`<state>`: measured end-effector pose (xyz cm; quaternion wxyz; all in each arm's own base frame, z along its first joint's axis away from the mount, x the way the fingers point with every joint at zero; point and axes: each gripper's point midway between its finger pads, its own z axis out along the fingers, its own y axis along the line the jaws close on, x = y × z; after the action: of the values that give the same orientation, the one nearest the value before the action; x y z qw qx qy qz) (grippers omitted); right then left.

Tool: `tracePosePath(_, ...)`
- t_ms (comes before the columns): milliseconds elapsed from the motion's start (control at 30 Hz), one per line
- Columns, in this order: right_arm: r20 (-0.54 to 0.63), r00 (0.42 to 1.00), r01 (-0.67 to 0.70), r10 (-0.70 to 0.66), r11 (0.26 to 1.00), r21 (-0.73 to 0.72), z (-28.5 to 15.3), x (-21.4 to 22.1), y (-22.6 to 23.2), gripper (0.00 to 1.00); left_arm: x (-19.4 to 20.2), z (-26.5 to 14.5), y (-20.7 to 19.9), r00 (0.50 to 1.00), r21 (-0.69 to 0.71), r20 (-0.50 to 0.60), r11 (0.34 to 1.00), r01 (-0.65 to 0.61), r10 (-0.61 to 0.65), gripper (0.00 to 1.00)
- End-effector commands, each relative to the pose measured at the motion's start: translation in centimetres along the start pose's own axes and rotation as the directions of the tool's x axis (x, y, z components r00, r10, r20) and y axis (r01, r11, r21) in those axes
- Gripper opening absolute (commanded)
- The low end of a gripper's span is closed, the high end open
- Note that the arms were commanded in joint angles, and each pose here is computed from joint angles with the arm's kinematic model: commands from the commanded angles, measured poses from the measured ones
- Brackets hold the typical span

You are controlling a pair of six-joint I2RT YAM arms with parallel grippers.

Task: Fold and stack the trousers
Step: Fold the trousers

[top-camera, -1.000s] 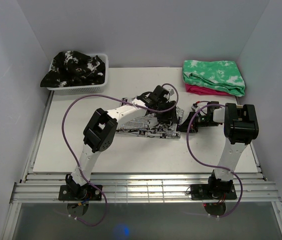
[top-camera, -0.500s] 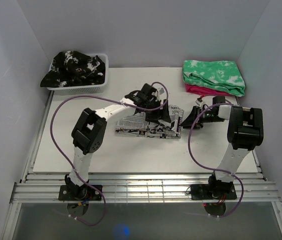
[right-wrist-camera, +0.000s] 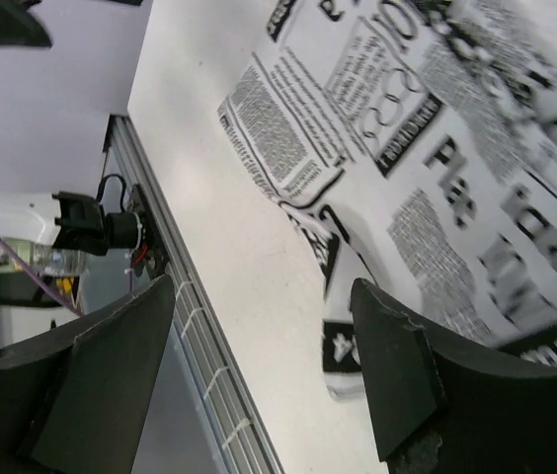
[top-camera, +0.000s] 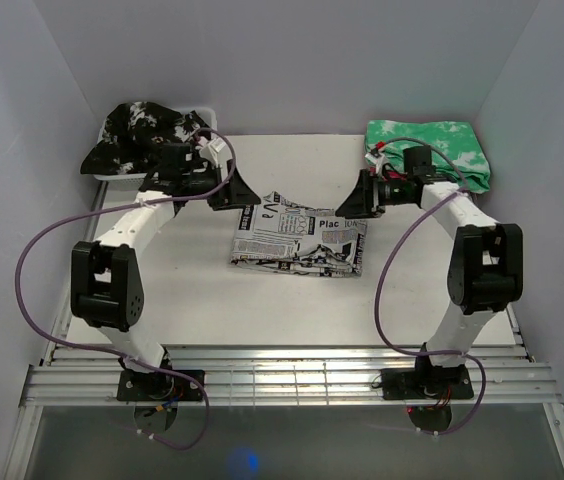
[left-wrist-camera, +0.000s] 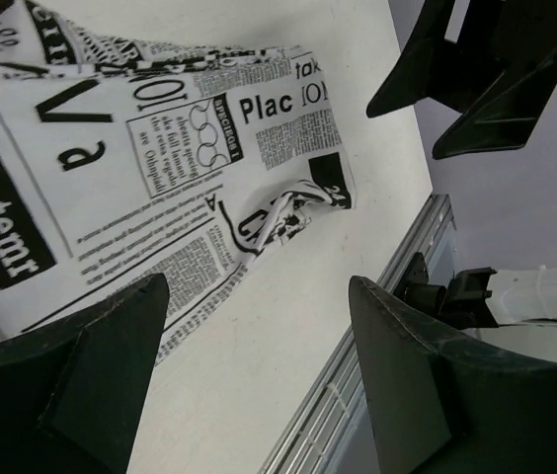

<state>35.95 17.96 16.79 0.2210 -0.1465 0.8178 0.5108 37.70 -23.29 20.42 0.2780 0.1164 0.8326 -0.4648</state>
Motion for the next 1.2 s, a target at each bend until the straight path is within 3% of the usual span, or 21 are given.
tracePosePath(0, -0.105, 0.994, -0.012, 0.002, 0.996, -0.091, 4.5, 1.3, 2.0, 0.78, 2.4, -0.9, -0.3, 0.997, 0.196, -0.073, 0.98, 0.042, -0.028, 0.83)
tracePosePath(267, -0.296, 0.945, -0.159, 0.139, 0.986, -0.048, 7.3, 8.6, -2.3, 0.74, 8.3, 0.9, 3.8, 0.98, 0.185, -0.157, 0.971, 0.151, -0.122, 0.73)
tracePosePath(400, -0.354, 0.929, -0.109, 0.108, 0.994, 0.016, 6.5, 11.9, -4.5, 0.69, 10.1, 1.7, 5.8, 0.964, 0.139, -0.183, 0.966, 0.219, -0.192, 0.67)
tracePosePath(467, -0.367, 0.925, -0.092, 0.094, 0.995, 0.023, 6.2, 12.4, -4.8, 0.65, 10.2, 1.6, 5.7, 0.961, 0.158, -0.194, 0.961, 0.229, -0.197, 0.58)
tracePosePath(500, -0.376, 0.922, -0.086, 0.091, 0.996, 0.03, 6.0, 12.5, -4.9, 0.62, 9.9, 1.3, 5.2, 0.968, 0.177, -0.185, 0.963, 0.202, -0.169, 0.57)
tracePosePath(567, -0.376, 0.926, 0.0, 0.004, 1.0, 0.011, 5.6, 11.9, -4.7, 0.44, 8.8, 0.9, 3.7, 0.99, 0.223, -0.143, 0.973, 0.054, -0.022, 0.55)
tracePosePath(633, -0.364, 0.929, 0.076, -0.074, 0.997, -0.007, 5.0, 11.2, -3.9, 0.25, 7.3, 0.3, 2.1, 0.974, 0.217, -0.065, 0.956, -0.196, 0.215, 0.55)
tracePosePath(700, -0.351, 0.92, 0.166, -0.174, 0.985, -0.052, 4.6, 10.8, -3.3, 0.23, 6.6, 0.9, 0.9, 0.914, 0.148, -0.07, 0.91, -0.387, 0.4, 0.59)
tracePosePath(733, -0.349, 0.915, 0.195, -0.204, 0.979, -0.061, 4.1, 10.7, -2.7, 0.31, 6.3, 1.3, 0.8, 0.839, 0.133, -0.062, 0.838, -0.529, 0.54, 0.63)
tracePosePath(833, -0.357, 0.894, 0.255, -0.271, 0.963, -0.091, 3.3, 10.5, -2.1, 0.58, 7.1, 3.6, -0.8, 0.635, 0.087, -0.092, 0.642, -0.762, 0.767, 0.74)
tracePosePath(867, -0.355, 0.899, 0.237, -0.258, 0.966, -0.102, 2.7, 10.7, -1.6, 0.6, 7.8, 4.4, -1.7, 0.518, 0.121, -0.076, 0.523, -0.843, 0.852, 0.75)
tracePosePath(900, -0.32, 0.915, 0.218, -0.244, 0.969, -0.115, 1.9, 10.6, -1.4, 0.59, 8.3, 5.0, -1.6, 0.464, 0.117, -0.056, 0.467, -0.876, 0.884, 0.76)
tracePosePath(933, -0.298, 0.92, 0.232, -0.254, 0.967, -0.109, 1.2, 10.2, -1.1, 0.52, 8.2, 5.3, -1.5, 0.419, 0.103, -0.045, 0.421, -0.901, 0.907, 0.79)
tracePosePath(967, -0.294, 0.925, 0.222, -0.242, 0.97, -0.1, 0.7, 10.4, -1.1, 0.39, 7.8, 5.9, -1.7, 0.319, 0.094, -0.008, 0.319, -0.943, 0.948, 0.8)
tracePosePath(1033, -0.29, 0.926, 0.23, -0.243, 0.97, -0.079, -0.7, 10.5, -1.6, 0.19, 8.7, 7.2, -0.8, 0.254, 0.126, -0.013, 0.254, -0.959, 0.967, 0.8)
tracePosePath(1100, -0.279, 0.942, 0.17, -0.185, 0.982, -0.078, -2.2, 11.2, -1.5, 0.18, 8.2, 8.5, -1.7, 0.195, 0.153, 0.021, 0.189, -0.97, 0.981, 0.8)
tracePosePath(1167, -0.235, 0.961, 0.131, -0.142, 0.989, -0.062, -3.9, 11.1, -1.9, 0.2, 10.1, 10.6, -1.4, 0.189, 0.222, 0.0, 0.184, -0.958, 0.982, 0.8)
